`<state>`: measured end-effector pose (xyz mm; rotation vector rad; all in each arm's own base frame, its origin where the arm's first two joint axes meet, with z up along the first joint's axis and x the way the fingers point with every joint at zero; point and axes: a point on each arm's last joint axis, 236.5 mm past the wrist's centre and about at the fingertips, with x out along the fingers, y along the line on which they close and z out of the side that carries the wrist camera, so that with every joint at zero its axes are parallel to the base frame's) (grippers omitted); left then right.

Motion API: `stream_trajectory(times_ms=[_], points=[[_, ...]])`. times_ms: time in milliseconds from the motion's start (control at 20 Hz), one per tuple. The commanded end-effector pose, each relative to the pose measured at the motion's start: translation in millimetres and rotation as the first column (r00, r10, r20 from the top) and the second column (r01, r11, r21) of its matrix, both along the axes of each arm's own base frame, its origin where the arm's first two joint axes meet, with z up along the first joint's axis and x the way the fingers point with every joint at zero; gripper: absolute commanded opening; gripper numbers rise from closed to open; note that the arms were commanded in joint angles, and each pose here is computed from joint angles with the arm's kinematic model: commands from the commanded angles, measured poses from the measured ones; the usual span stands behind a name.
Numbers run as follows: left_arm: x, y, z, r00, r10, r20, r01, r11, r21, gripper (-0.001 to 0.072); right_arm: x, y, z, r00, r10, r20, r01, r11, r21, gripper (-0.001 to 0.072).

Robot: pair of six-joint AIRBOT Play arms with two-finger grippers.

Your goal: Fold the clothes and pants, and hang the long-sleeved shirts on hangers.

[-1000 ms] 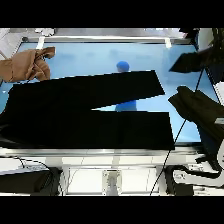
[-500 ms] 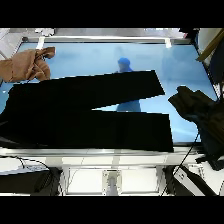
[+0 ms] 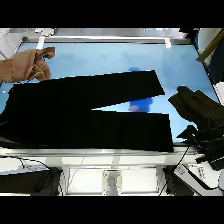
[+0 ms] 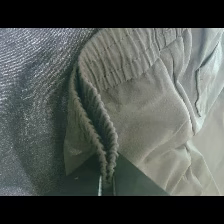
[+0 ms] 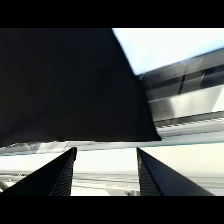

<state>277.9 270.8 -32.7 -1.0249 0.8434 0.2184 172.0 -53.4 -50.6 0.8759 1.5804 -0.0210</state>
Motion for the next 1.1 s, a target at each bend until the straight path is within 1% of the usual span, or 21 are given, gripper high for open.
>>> stream_trajectory(times_ms=[0,300,500,800,850,900,950,1000,1050], points=[[0,0,0,1.0,-0.003,0.0,0.003,1.0,-0.001,0.0017,-7,-3,-19,1.0,0.002,-0.027,-0.001,1.0,0.03,0.0419],[-13,-2,-10,0.997,-0.033,-0.064,0.034,0.999,0.015,0.0017,-37,24,-59,0.996,0.065,-0.061,-0.061,0.995,0.076,0.0418],[-19,-2,-16,0.994,-0.046,-0.098,0.048,0.999,0.024,0.0017,-37,24,-61,0.997,0.059,-0.059,-0.055,0.996,0.071,0.0416],[-19,-3,-15,0.994,-0.049,-0.097,0.051,0.998,0.021,0.0017,-35,23,-69,0.998,0.04,-0.048,-0.037,0.998,0.047,0.0414],[-19,-4,-15,0.994,-0.051,-0.097,0.053,0.998,0.018,0.0017,-30,26,-67,0.999,0.029,-0.034,-0.027,0.998,0.063,0.0369],[-20,-4,-15,0.994,-0.051,-0.097,0.053,0.998,0.017,0.0017,-23,31,-63,1.0,0.028,0.002,-0.028,0.996,0.089,0.0265],[-20,-5,-15,0.994,-0.053,-0.097,0.055,0.998,0.014,0.0017,-15,37,-58,0.999,0.019,0.044,-0.024,0.993,0.117,0.0213],[-20,-6,-13,0.994,-0.05,-0.097,0.052,0.999,0.011,0.0016,-6,43,-51,0.997,0.008,0.083,-0.02,0.988,0.151,0.0122],[-19,-5,-9,0.994,-0.053,-0.094,0.054,0.998,0.017,0.0016,2,52,-41,0.992,0.002,0.129,-0.028,0.98,0.199,0.0006]])
